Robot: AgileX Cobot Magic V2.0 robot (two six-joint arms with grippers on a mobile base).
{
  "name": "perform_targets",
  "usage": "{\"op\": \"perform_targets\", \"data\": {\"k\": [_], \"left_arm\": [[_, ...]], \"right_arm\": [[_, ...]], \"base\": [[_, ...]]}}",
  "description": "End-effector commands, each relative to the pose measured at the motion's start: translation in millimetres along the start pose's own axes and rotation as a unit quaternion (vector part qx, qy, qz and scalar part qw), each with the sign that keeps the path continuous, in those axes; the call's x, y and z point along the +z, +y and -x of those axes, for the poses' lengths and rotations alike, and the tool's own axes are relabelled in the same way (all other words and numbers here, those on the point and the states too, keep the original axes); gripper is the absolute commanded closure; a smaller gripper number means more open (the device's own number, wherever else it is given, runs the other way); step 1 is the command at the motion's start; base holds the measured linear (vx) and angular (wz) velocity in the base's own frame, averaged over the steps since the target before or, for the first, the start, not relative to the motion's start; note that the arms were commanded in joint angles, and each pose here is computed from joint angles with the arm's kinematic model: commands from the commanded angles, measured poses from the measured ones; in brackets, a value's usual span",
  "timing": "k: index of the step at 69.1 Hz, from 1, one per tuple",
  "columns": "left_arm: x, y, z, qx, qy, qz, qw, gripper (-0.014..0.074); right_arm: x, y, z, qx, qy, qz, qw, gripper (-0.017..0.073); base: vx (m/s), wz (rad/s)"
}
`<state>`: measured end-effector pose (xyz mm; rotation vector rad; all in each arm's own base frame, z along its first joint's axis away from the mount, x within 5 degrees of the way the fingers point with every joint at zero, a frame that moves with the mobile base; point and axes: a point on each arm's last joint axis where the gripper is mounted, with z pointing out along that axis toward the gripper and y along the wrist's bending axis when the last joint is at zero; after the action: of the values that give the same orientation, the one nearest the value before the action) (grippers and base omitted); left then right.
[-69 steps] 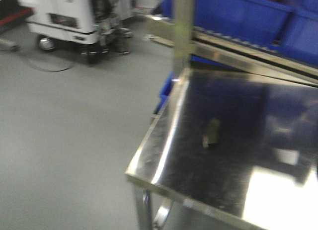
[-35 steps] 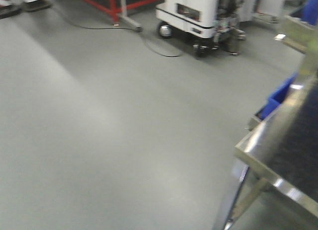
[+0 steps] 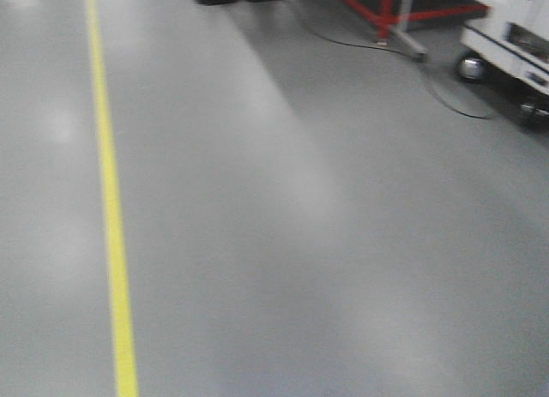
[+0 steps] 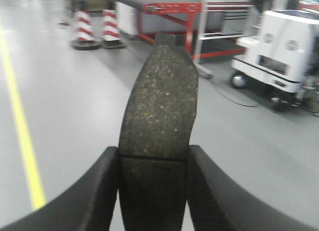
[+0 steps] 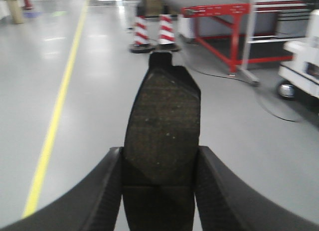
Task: Move and align brake pads A on conveyor
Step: 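Drive the base across the floor holding both brake pads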
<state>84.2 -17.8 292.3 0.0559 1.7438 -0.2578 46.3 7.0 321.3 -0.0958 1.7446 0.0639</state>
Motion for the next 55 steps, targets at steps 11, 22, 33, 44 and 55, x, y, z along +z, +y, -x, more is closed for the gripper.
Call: {"op": "perform_targets", "data": {"k": [11, 22, 33, 44, 55], "left_arm": [[-1.4, -2.6, 17.5, -0.003, -0.058, -0.009, 0.998, 0.0599], [-1.4, -2.6, 17.5, -0.003, -0.058, -0.009, 0.998, 0.0599], [-1.4, -2.6, 17.5, -0.003, -0.058, -0.009, 0.998, 0.0599], [-1.4, -2.6, 17.5, -0.003, -0.058, -0.009, 0.998, 0.0599], [-1.4, -2.6, 17.5, -0.003, -0.058, -0.009, 0.998, 0.0599]], "right_arm": [[-2.6, -1.2, 17.1, -0.005, -0.058, -0.007, 0.998, 0.0569], [-2.6, -1.2, 17.0, -0.005, -0.058, -0.008, 0.998, 0.0569], [-2.6, -1.2, 17.0, -0.005, -0.057, -0.008, 0.998, 0.0569], [-2.6, -1.2, 17.0, -0.005, -0.057, -0.008, 0.998, 0.0569], [-2.6, -1.2, 17.0, -0.005, -0.057, -0.008, 0.998, 0.0569]], "base": [[-0.03, 0.91], [0.03, 0.72], [0.09, 0.42], [0.15, 0.21], [0.23, 0.11]]}}
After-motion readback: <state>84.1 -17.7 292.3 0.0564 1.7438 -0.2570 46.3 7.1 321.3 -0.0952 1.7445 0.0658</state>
